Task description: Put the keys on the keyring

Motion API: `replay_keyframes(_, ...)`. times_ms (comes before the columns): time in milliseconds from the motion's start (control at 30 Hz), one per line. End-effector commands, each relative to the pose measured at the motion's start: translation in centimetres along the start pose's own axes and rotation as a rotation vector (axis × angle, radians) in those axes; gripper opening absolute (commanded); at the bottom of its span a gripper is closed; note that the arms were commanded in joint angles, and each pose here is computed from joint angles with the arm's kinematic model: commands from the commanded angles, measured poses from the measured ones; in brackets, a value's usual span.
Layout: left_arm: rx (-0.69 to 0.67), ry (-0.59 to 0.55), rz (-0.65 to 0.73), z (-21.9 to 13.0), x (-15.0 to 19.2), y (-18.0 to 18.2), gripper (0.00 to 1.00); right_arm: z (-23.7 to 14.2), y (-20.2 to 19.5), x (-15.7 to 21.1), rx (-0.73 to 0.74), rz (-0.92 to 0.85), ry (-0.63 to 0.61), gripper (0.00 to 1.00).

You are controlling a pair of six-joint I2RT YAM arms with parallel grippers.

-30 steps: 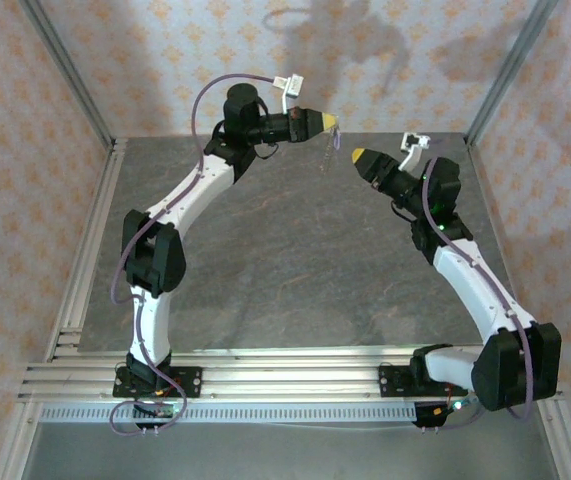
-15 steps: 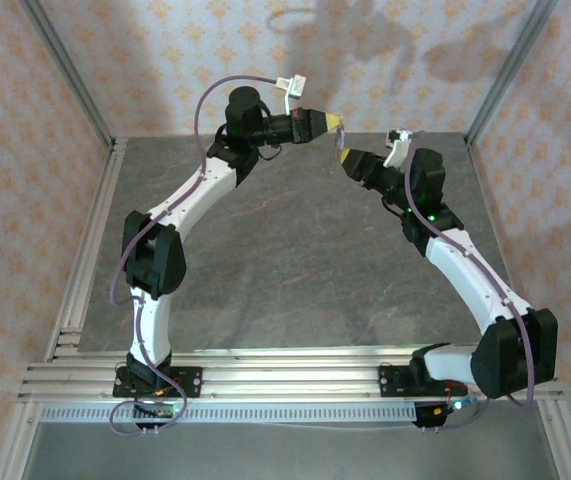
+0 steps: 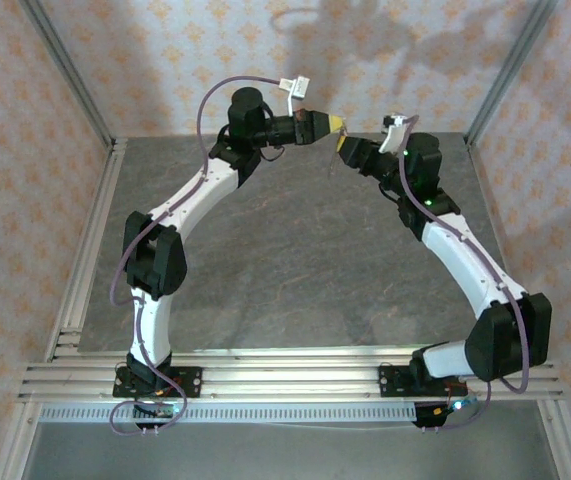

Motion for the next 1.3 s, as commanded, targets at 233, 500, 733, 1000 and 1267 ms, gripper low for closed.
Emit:
replay_keyframes(233, 0.088, -0.006, 0.109, -0.3, -0.6, -5.4, 0.0, 0.1, 0.9, -0.8, -0.044, -0.071, 0.02, 0.13)
replay_keyframes(500, 0.086, -0.017, 0.133, -0.5, -0.9, -6.1, 0.0, -0.9, 1.4, -0.1, -0.077, -0.081, 0.046, 0.0)
replay_keyframes(733, 0.09, -0.037, 0.146, -0.7, -1.2, -6.6, 0.0, -1.0, 2.3, 0.5, -0.148, -0.061, 0.067, 0.0)
replay_keyframes(1000, 0.091, -0.04, 0.141, -0.7, -1.1, -6.4, 0.0, -0.2, 3.5, 0.7, -0.192, -0.079, 0.103, 0.0)
replay_keyframes(1267, 0.083, -0.045, 0.148, -0.8, -1.0, -6.3, 0.0, 0.3, 4.3, 1.2, -0.306, -0.05, 0.154, 0.0)
Point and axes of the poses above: each hand's point on the last joint's axis, 136 mm out from that joint toward the fingers, its own z axis out along the fingers, its own y axis along the line the jaws close on, x = y × z, the point moved 9 cm from there along -z, back along the fingers, and after that the axes turned 13 degrees about -z, right-handed, at the moved point
